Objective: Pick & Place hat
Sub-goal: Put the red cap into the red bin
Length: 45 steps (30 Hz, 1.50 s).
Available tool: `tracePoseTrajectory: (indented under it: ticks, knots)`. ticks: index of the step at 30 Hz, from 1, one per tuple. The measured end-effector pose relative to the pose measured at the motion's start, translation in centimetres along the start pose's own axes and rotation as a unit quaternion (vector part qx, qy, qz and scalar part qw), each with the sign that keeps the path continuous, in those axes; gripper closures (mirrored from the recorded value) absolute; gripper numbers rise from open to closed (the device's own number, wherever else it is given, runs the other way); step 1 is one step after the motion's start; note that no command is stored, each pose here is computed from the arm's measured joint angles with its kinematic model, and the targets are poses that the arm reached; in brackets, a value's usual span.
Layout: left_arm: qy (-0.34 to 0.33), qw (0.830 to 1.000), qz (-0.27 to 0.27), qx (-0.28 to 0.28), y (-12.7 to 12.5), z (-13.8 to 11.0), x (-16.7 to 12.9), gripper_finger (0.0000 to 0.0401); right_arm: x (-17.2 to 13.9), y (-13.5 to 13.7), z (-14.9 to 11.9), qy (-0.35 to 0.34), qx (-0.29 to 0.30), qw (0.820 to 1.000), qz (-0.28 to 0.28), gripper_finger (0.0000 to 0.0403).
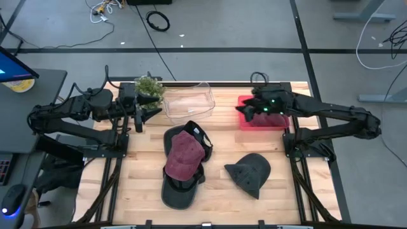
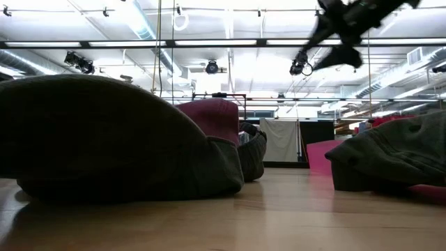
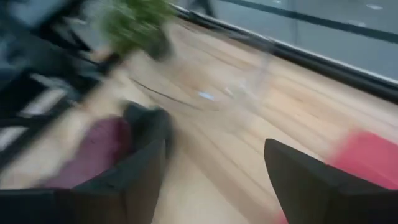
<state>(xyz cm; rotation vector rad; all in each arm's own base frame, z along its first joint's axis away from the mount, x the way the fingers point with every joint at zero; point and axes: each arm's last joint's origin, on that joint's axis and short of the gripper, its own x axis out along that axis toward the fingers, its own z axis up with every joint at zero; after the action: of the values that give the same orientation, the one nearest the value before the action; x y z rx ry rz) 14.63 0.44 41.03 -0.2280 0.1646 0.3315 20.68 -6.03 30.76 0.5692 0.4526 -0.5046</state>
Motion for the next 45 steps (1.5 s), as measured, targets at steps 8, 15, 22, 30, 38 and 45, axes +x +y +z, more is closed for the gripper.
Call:
tracePoseTrajectory:
  ticks: [8, 15, 22, 30, 38, 45]
  knots:
    - [0.000, 1.000, 0.000, 0.001, 0.0, 0.0, 0.0, 0.0160, 6.2, 5.9, 1.9, 0.059, -0.088, 0.992, 0.073, 0.0130]
    - [-0.001, 1.000, 0.000, -0.003, 0.0, 0.0, 0.0, 0.0161, 11.8, 11.0, 3.3, 0.100, -0.168, 0.976, 0.096, 0.0124]
    - [0.001, 1.000, 0.001, -0.003, 0.0, 0.0, 0.0, 0.0161, 17.2, 12.1, 1.2, 0.190, -0.164, 0.961, 0.115, 0.0122]
    - [0.022, 1.000, -0.005, 0.000, 0.0, -0.4, 0.0, 0.0161, 19.4, 12.1, -1.3, 0.237, -0.156, 0.954, 0.100, 0.0122]
    - [0.025, 1.000, -0.010, 0.000, 0.0, -0.4, 0.0, 0.0161, 20.2, 12.5, -2.1, 0.239, -0.155, 0.953, 0.102, 0.0122]
    - [0.040, 0.999, -0.035, 0.000, -0.1, -0.6, 0.0, 0.0161, 19.7, 12.2, -2.2, 0.262, -0.149, 0.949, 0.097, 0.0124]
